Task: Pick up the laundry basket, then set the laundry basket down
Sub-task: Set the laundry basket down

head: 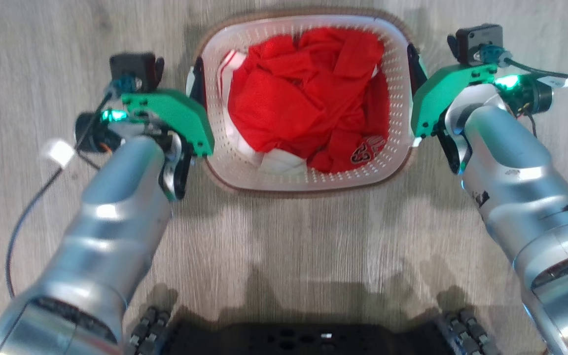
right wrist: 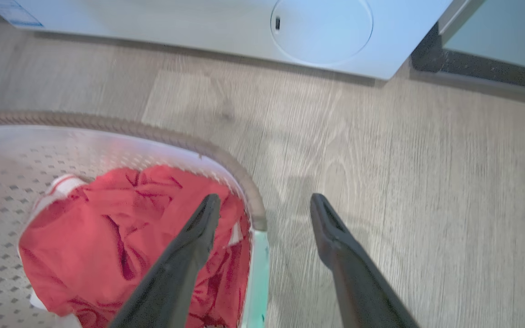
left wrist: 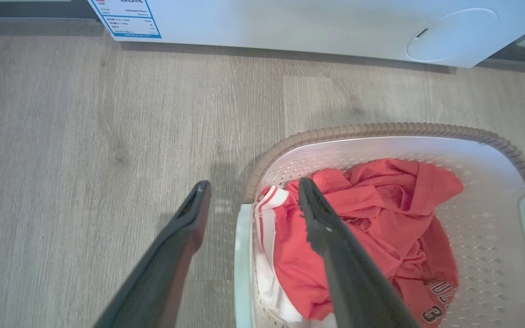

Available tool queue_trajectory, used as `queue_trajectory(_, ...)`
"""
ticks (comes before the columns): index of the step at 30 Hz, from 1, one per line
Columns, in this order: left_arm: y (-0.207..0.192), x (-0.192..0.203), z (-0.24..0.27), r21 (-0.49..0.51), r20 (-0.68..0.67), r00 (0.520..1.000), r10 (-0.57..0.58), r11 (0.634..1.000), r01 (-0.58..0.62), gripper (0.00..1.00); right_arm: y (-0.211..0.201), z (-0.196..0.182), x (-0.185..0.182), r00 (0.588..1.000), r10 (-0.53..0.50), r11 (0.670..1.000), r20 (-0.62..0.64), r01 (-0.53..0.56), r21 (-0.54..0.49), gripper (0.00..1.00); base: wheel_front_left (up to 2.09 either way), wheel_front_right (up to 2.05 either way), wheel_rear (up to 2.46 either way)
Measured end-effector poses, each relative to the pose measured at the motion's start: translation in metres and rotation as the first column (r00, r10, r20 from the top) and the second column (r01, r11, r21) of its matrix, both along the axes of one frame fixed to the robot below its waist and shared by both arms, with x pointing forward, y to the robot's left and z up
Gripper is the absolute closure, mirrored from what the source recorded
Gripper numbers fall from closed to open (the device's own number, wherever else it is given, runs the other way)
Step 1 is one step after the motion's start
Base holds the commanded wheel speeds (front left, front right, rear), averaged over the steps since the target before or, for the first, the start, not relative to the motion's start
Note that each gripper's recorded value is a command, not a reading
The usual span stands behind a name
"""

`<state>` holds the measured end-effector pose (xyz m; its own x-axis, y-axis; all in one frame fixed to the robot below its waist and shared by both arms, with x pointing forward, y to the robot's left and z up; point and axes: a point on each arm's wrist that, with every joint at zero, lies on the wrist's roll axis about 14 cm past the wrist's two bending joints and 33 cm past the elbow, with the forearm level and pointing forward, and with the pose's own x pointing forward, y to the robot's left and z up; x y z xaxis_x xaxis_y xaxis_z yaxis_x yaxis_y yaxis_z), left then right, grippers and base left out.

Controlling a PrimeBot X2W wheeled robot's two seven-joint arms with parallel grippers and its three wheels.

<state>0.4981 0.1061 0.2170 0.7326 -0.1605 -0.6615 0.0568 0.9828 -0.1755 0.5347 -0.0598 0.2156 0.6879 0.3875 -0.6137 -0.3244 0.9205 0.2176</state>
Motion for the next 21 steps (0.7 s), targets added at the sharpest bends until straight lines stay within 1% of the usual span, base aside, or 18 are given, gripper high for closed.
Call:
queue_trajectory(2,0.0,-0.002,0.012,-0.02,0.028,0.999,0.023,1.0,-0.022,0.0,-0.001,0.018,0.009,0.999,-0.011,1.0,0.051,0.011,0.008,0.0,0.0,0.0,0.0)
queue_trajectory(4,0.002,-0.004,0.025,-0.038,0.062,0.997,0.05,0.998,-0.048,0.0,-0.005,0.033,0.01,0.996,-0.024,1.0,0.089,0.023,0.008,0.0,0.0,0.0,0.0)
queue_trajectory(11,0.011,-0.013,0.081,0.002,0.222,0.974,0.048,0.999,-0.05,0.0,-0.02,0.08,-0.007,0.977,-0.084,0.996,0.195,0.08,0.029,0.0,0.0,0.0,0.0)
queue_trajectory(17,0.03,-0.034,0.128,0.03,0.341,0.937,0.077,0.995,-0.093,0.0,-0.019,0.143,-0.018,0.934,-0.108,0.993,0.339,0.084,0.085,0.0,0.0,0.0,0.0)
queue_trajectory(21,0.041,-0.055,0.153,0.038,0.398,0.912,0.097,0.992,-0.122,0.0,-0.022,0.178,-0.036,0.905,-0.139,0.987,0.402,0.094,0.131,0.0,0.0,0.0,0.0)
